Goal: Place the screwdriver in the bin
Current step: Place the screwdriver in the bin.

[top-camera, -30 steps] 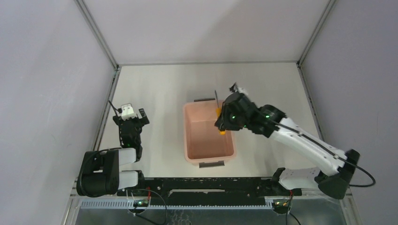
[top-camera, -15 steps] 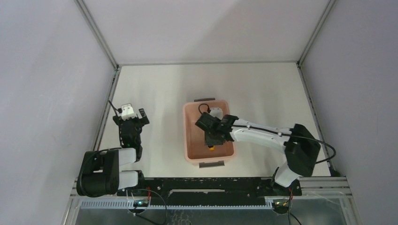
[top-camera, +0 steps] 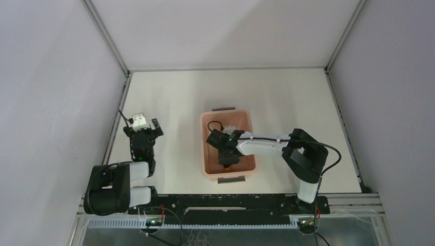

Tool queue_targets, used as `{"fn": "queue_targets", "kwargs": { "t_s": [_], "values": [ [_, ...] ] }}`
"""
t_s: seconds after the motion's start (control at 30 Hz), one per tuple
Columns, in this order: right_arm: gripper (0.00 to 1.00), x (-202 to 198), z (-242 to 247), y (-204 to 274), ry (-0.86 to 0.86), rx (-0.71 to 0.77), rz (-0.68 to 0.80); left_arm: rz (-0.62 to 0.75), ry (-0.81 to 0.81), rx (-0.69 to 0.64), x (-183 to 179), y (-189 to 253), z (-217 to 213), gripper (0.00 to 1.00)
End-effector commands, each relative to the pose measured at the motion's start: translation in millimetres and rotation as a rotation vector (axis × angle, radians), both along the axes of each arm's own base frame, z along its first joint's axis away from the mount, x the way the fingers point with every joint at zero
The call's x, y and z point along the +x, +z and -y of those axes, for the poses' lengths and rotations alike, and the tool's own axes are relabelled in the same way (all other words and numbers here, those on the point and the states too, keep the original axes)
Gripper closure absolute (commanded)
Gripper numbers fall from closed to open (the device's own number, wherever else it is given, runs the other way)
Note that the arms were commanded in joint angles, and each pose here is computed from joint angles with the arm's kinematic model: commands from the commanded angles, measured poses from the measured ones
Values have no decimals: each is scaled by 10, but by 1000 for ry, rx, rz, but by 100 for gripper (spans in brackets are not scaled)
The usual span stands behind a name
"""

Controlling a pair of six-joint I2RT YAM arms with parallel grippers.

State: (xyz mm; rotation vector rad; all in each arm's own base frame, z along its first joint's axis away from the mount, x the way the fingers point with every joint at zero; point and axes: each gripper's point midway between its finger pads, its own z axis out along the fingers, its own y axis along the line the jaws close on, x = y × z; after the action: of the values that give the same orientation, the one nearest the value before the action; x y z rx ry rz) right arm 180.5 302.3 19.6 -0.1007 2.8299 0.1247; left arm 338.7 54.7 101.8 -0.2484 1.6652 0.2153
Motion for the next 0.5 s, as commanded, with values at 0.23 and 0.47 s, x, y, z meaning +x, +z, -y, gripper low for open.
{"fn": "queue_targets", "kwargs": {
  "t_s": [0.23,0.47],
  "values": [
    [36,216,58,865,-4,157,133,95,-15,19,140,331,23,2],
    [19,561,402,1898,-11,233,314,94,-15,19,139,328,21,2]
  ]
}}
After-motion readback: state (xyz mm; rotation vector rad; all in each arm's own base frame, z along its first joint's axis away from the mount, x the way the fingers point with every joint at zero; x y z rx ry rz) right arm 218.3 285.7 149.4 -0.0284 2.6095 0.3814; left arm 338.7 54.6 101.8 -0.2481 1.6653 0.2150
